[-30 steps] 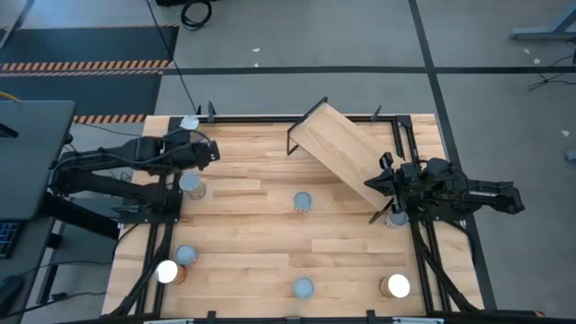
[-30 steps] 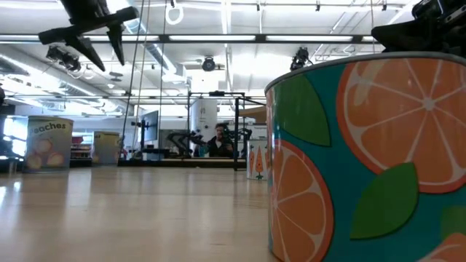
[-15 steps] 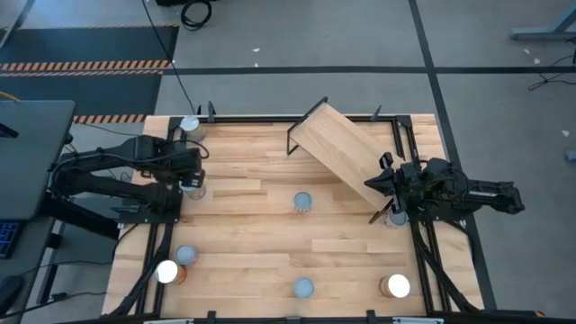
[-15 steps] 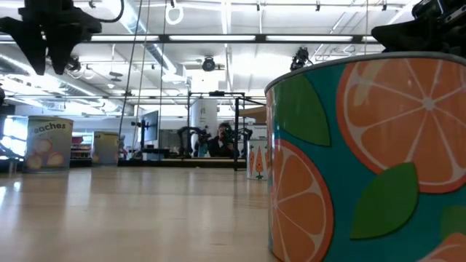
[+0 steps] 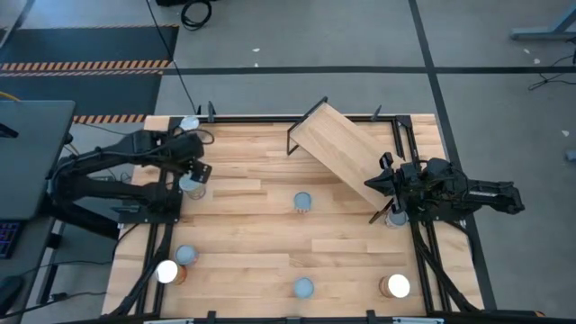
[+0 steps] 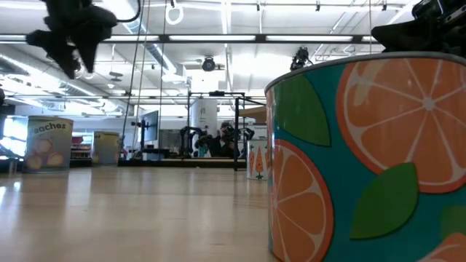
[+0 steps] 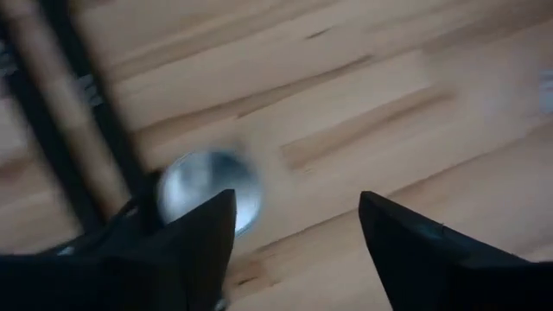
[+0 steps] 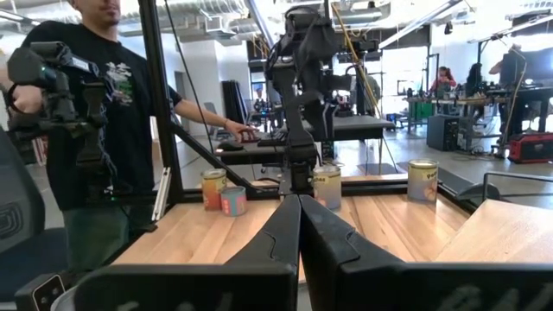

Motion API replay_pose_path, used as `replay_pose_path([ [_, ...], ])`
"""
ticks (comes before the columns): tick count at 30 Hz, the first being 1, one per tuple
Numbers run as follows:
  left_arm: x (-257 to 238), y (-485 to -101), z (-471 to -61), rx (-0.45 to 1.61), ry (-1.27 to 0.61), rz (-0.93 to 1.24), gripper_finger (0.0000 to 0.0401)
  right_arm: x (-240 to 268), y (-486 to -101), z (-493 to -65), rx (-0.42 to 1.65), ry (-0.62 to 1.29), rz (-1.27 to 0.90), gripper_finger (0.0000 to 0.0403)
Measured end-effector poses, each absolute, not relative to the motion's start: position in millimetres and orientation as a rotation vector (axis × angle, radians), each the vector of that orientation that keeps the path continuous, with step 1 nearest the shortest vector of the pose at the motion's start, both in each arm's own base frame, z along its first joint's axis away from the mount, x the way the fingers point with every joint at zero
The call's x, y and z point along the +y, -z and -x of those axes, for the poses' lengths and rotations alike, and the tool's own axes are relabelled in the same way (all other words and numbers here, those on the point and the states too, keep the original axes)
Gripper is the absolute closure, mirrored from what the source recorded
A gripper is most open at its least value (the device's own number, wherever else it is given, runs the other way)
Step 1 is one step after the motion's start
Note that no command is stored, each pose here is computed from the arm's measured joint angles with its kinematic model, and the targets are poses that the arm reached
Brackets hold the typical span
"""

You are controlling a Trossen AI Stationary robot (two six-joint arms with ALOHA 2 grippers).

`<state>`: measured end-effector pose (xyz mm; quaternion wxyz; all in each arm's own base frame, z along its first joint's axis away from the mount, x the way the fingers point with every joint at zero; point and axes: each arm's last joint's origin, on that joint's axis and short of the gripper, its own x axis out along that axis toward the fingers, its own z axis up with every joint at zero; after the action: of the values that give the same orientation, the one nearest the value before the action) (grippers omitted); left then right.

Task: Pick and place cans onto a shelf
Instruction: Put the bottom canned peaches can on the shelf

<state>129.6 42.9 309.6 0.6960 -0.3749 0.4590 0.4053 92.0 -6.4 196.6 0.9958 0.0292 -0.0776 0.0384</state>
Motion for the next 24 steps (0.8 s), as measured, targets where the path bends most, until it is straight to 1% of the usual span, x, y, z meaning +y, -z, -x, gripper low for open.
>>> replay_pose_path([
  [3,52,-312,-134,0.984,-0.876,0.719,0.0128,-6,-197,-92,-0.156,-0.077,-0.058,0.0392],
  [8,66,-315,-134,0.954,-0.996,0.393,0.0128,-6,-197,-92,-0.155,-0.077,-0.059,0.0392],
  [10,69,-317,-132,0.964,-1.031,0.324,0.0129,-6,-197,-92,-0.156,-0.077,-0.058,0.0392],
  [13,75,-315,-125,1.016,-1.088,0.344,0.0126,-6,-197,-92,-0.156,-0.077,-0.058,0.0392],
  [18,79,-311,-122,1.057,-0.961,0.534,0.0119,-6,-197,-92,-0.155,-0.077,-0.059,0.0392],
  [21,83,-304,-116,1.191,-0.941,0.636,0.0113,-6,-197,-92,-0.156,-0.077,-0.058,0.0392],
  [24,87,-300,-110,1.306,-0.945,0.643,0.0108,-6,-197,-92,-0.156,-0.077,-0.058,0.0392],
])
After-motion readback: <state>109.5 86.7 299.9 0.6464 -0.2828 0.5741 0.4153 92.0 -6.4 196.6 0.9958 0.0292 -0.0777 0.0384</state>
